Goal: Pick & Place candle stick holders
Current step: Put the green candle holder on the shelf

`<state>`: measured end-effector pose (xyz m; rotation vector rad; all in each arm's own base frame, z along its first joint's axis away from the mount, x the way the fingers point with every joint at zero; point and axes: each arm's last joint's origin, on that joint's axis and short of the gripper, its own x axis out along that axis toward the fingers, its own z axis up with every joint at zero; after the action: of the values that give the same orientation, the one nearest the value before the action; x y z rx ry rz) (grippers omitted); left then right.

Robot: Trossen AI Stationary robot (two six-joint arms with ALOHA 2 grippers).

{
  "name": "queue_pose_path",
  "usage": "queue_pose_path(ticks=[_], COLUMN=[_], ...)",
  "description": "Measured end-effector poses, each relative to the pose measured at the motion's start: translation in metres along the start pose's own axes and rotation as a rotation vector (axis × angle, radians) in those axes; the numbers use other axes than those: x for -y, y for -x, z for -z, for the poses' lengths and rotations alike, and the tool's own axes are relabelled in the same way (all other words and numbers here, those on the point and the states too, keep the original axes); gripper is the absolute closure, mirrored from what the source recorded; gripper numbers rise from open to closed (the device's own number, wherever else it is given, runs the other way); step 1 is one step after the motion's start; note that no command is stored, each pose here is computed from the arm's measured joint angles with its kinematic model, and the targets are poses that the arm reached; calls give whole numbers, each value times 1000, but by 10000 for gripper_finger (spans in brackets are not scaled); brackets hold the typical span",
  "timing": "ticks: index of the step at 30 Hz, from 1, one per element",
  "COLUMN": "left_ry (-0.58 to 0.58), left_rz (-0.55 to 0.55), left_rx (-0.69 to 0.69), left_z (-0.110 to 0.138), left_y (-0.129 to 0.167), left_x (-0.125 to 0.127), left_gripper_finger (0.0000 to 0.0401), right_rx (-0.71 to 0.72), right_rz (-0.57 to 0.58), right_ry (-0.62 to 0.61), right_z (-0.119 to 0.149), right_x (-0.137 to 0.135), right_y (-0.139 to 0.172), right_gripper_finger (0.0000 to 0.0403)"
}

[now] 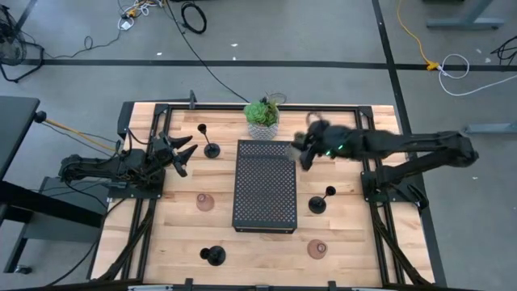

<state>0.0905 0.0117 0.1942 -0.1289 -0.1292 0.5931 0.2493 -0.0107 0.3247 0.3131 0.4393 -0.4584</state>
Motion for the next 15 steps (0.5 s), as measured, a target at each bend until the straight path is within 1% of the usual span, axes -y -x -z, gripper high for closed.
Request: queue_pose_path(ticks=[2,4,7,10,13,15], left_ry=[-1,-2,1,0,-2,-1], left_rz=[0,-1,0,0,-1,-1], left_rx=[0,0,0,0,-1,-1], left_z=[0,0,0,0,0,0], left_y=[0,0,0,0,0,0], left_x=[0,0,0,0,0,0], left_gripper_finger=[204,204,204,204,204,204], right_rx=[8,8,-13,8,6,-11], right_rz=[-23,-3,30,73,115,118], right_ry=[12,24,7,-8,26,29], right_z=[5,10,18,16,16,17], right_x=[-13,-22,-25,-29,-34,-35], right_y=[-12,-25,-39,-46,-57,-66], right_gripper_finger=[294,294,294,294,294,294])
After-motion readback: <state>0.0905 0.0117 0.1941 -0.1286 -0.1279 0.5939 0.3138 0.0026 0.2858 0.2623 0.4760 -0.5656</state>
